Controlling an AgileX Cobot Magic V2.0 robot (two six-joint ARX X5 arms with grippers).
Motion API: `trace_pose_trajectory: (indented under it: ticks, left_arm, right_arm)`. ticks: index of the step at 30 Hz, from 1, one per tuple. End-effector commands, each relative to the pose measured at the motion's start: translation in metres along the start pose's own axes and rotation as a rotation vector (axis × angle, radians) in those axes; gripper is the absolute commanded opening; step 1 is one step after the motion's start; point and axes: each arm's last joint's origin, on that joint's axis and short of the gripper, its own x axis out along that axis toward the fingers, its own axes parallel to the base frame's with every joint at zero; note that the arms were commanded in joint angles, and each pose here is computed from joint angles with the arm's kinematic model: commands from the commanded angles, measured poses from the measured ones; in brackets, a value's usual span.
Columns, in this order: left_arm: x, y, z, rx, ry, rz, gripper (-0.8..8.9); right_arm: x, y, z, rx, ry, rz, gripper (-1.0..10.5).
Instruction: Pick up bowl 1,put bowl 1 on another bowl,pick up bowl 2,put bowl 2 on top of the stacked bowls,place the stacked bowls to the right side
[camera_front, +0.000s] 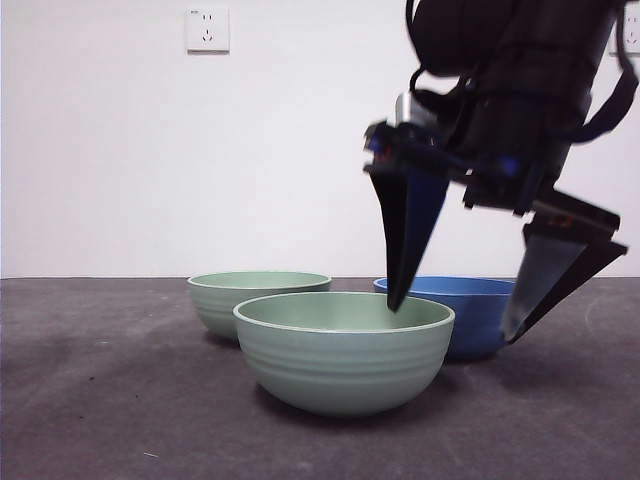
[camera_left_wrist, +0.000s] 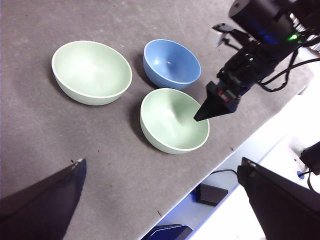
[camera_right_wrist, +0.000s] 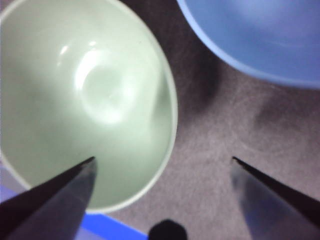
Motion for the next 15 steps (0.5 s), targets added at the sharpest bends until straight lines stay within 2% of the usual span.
trace_pose_trajectory:
  ticks: [1,5,14,15]
  left_arm:
    - [-0.0003,-0.0007,0.0004,0.004,-0.004,-0.004,7.05]
    - [-0.0003,-0.0007,0.0004,0.004,-0.004,-0.004,7.05]
    - [-0.0003,-0.0008,0.0004,0.004,-0.004,-0.005,7.04]
    - [-0.0003,-0.0008,0.0004,0.004,-0.004,-0.005,7.04]
  right_arm:
    - [0.0062,0.0036,0.0028,-0.002,-0.008,0.002,2.8]
    - [0.0079,0.0078,0.0055,-0.019,-0.04,0.018,1.0]
    - [0.0081,0.0081,0.0059,-0.023,-0.053,-0.004,0.5]
    - [0.0081,0.0081,0.006,-0.024,-0.053,-0.004,0.2]
